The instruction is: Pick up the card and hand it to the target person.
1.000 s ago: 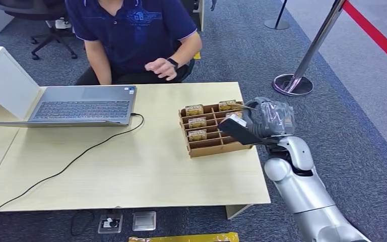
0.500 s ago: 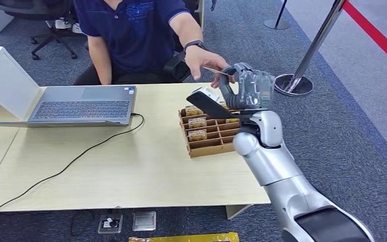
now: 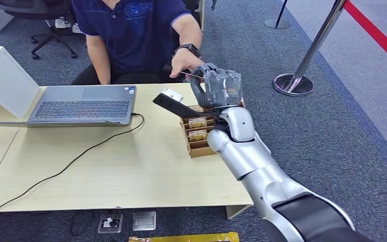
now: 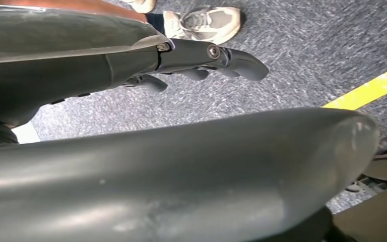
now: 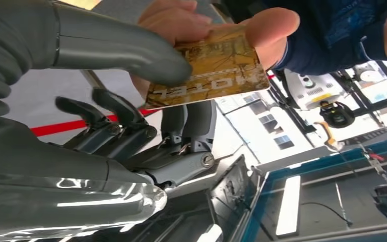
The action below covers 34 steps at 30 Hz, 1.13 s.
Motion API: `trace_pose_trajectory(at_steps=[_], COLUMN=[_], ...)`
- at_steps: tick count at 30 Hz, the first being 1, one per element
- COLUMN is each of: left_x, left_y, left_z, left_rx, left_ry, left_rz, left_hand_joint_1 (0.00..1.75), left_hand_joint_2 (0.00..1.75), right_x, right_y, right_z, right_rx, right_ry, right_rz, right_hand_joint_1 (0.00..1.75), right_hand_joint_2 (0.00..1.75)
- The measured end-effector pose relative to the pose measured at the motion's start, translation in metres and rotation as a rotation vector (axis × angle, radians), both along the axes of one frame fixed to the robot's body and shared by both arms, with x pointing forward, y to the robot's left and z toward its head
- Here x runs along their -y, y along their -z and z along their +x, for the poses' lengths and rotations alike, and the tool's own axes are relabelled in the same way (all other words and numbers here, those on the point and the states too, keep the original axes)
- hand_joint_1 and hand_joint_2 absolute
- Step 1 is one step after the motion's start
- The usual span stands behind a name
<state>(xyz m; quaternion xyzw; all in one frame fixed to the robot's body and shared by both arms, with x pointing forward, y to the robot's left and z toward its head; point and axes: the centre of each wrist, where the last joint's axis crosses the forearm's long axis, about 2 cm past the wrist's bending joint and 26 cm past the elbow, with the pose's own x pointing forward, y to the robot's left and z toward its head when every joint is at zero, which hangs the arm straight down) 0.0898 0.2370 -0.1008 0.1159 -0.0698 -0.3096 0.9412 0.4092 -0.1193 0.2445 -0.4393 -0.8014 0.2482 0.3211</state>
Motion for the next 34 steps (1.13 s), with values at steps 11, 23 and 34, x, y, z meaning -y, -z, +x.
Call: trace_pose_trajectory(at_steps=[11, 23, 34], left_x=[0.0, -0.001, -0.004], left_y=[0.0, 0.003, 0.005], left_z=[-0.003, -0.015, -0.028], left_rx=[-0.001, -0.001, -0.014], left_ry=[0.004, -0.007, -0.009], left_rz=[0.002, -0.008, -0.03], left_hand_joint_1=[0.0, 0.0, 0.0], left_hand_joint_2=[0.0, 0.0, 0.58], right_x=[-0.002, 0.069, 0.173], right_y=[0.009, 0.024, 0.061], right_z=[0.002, -0.031, -0.129], right_rx=[-0.086, -0.06, 0.105], right_ry=[-0.109, -0.358, -0.461], right_rz=[0.203, 0.691, 0.859], right_hand_joint_1=[0.0, 0.0, 0.0], right_hand_joint_2=[1.75, 1.75, 1.16])
